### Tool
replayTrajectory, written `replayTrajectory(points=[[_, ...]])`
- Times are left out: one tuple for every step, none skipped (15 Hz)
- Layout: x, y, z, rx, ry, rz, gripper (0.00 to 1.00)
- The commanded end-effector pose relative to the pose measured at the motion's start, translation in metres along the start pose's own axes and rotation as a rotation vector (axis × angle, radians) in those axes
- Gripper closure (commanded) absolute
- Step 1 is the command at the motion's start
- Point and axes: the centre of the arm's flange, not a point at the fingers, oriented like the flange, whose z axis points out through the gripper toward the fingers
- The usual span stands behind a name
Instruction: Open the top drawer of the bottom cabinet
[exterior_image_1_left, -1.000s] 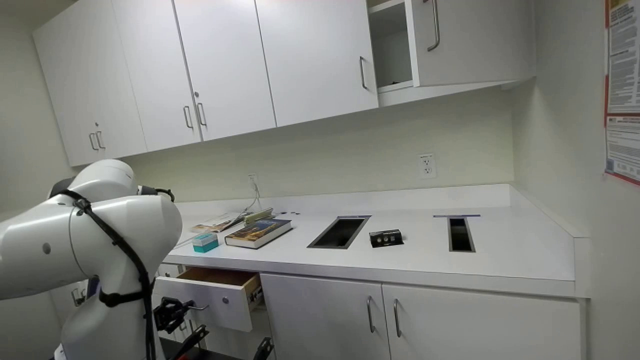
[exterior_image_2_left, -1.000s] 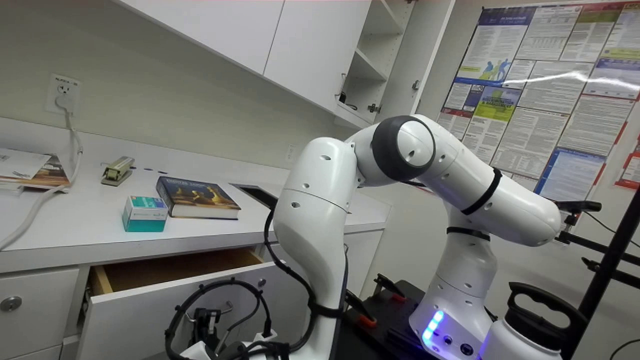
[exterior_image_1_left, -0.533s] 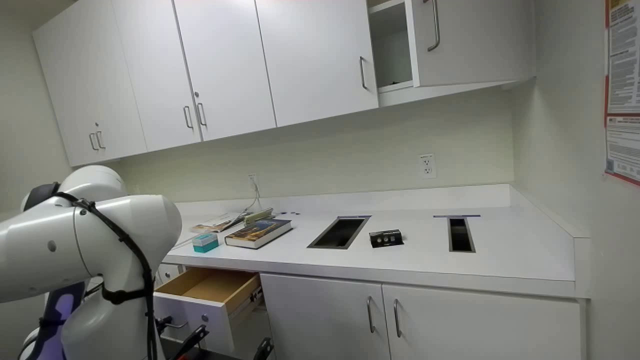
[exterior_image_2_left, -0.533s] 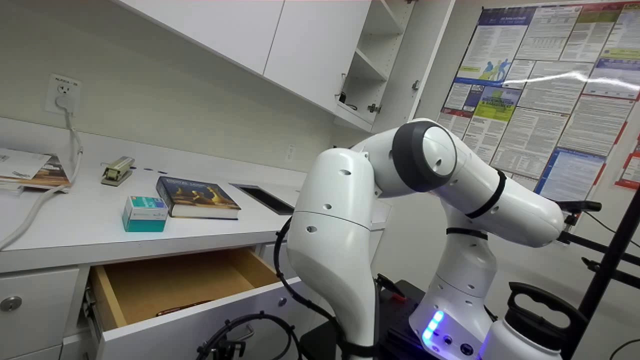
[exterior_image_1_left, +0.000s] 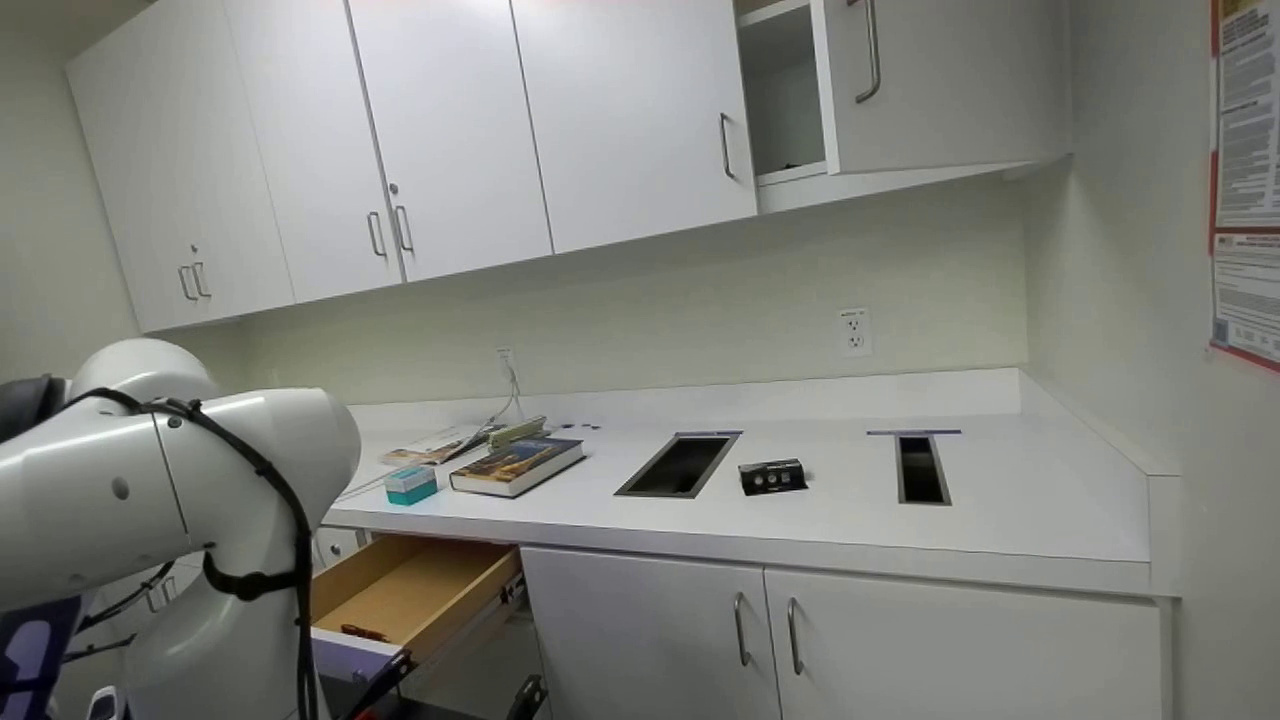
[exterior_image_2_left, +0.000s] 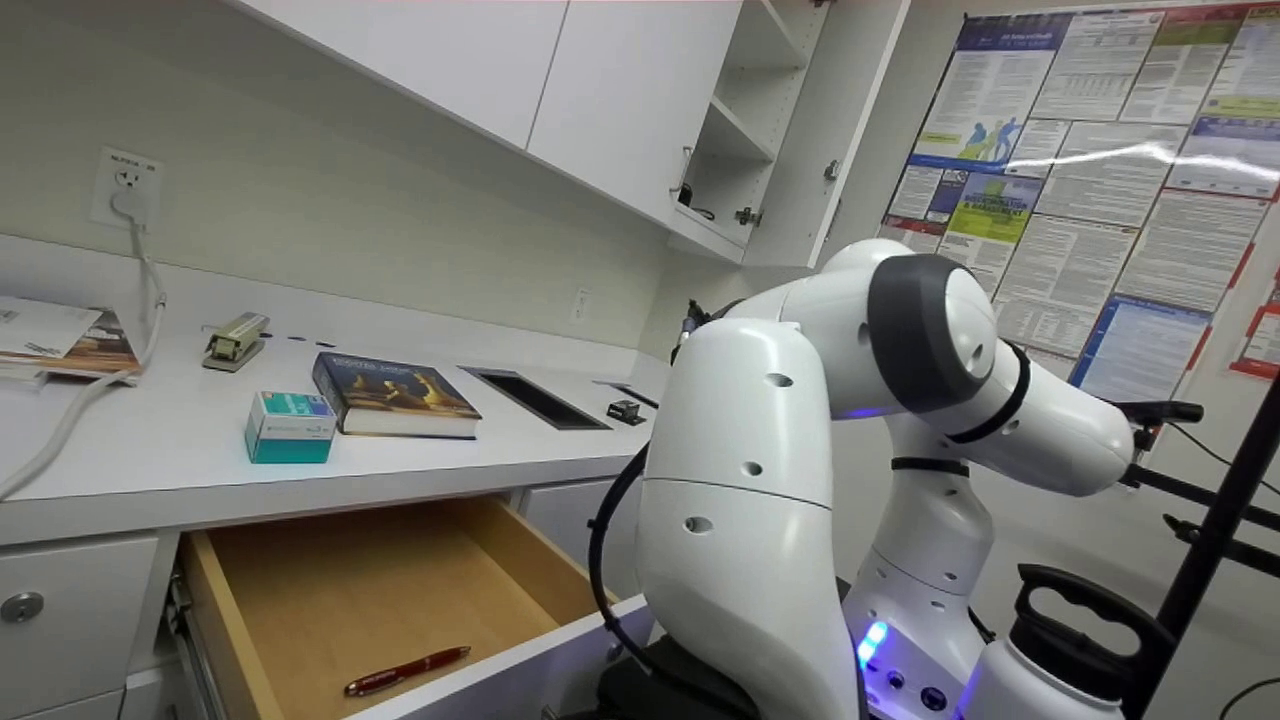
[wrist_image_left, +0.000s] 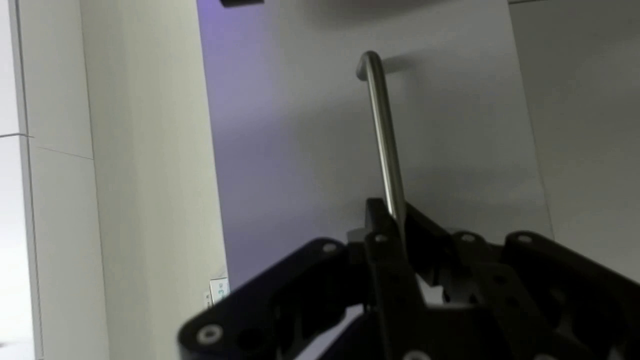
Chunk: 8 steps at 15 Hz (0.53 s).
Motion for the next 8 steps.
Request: replayTrajectory(points=[[-0.0055, 0.0006, -0.0266, -0.008, -0.022, 0.041, 0.98], [-0.0077, 0.0007, -0.0311, -0.006, -0.024, 0.038, 0.98], [-0.0088, 0.0016, -0.0349, -0.007, -0.025, 0.032, 0.98], [-0.0091, 0.0019, -0.0348, -0.010, -0.026, 0.031, 0.98], [-0.0074, 0.0040, -0.0328, -0.020, -0.025, 0.030, 0.98], [-0.0068, 0.0041, -0.0318, -0.025, -0.025, 0.036, 0.98], [-0.0051, 0.0057, -0.0321, -0.027, -0.026, 0.036, 0.98], [-0.0037, 0.0079, -0.0317, -0.029, -0.024, 0.038, 0.65]])
